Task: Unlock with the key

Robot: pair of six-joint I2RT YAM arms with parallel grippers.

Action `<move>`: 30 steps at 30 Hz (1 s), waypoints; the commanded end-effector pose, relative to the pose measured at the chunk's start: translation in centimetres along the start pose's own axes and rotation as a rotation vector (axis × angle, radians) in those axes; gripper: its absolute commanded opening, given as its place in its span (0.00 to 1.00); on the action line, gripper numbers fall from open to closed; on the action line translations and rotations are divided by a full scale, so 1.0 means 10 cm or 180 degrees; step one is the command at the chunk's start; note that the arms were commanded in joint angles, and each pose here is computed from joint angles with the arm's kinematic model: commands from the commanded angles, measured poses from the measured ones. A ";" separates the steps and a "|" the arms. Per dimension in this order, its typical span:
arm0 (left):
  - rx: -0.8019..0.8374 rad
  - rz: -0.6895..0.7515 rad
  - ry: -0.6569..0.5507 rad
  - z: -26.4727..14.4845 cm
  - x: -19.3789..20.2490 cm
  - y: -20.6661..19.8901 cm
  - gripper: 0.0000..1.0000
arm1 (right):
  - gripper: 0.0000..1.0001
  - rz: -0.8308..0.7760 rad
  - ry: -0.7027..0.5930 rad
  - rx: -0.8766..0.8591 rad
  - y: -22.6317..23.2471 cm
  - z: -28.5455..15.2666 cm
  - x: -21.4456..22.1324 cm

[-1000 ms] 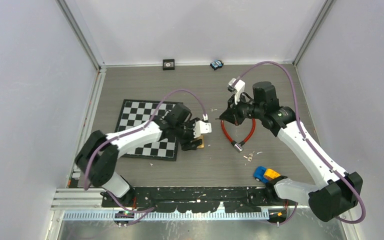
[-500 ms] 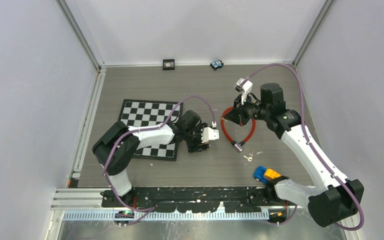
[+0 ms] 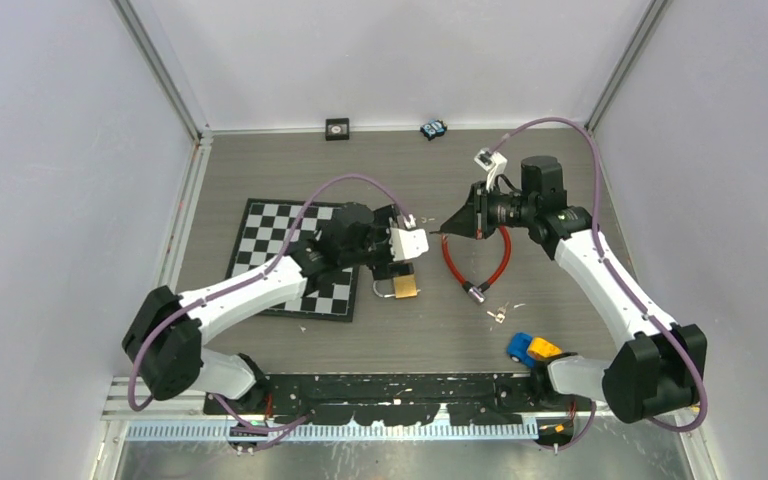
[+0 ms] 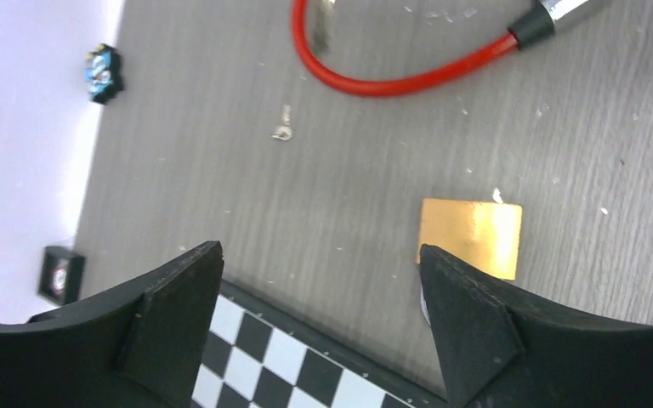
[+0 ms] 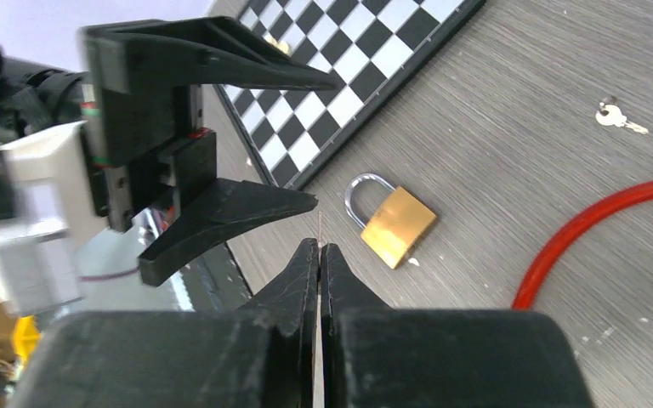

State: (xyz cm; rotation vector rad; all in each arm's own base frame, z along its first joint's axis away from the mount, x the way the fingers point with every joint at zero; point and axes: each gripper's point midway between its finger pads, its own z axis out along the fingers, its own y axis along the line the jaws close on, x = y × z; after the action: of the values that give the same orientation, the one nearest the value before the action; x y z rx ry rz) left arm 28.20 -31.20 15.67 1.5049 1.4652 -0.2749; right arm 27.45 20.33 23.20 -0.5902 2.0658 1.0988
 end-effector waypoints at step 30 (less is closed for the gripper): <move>-0.1497 0.1290 0.0471 -0.08 -0.92 0.63 0.61 | 0.01 0.1364 -0.0355 -0.0518 -0.04 0.19 -0.36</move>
State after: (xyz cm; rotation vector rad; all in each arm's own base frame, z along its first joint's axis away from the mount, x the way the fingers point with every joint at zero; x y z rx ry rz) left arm 29.53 -35.50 22.71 1.5321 1.2411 0.3226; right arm 30.89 21.82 24.40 -0.1385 2.0952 1.4934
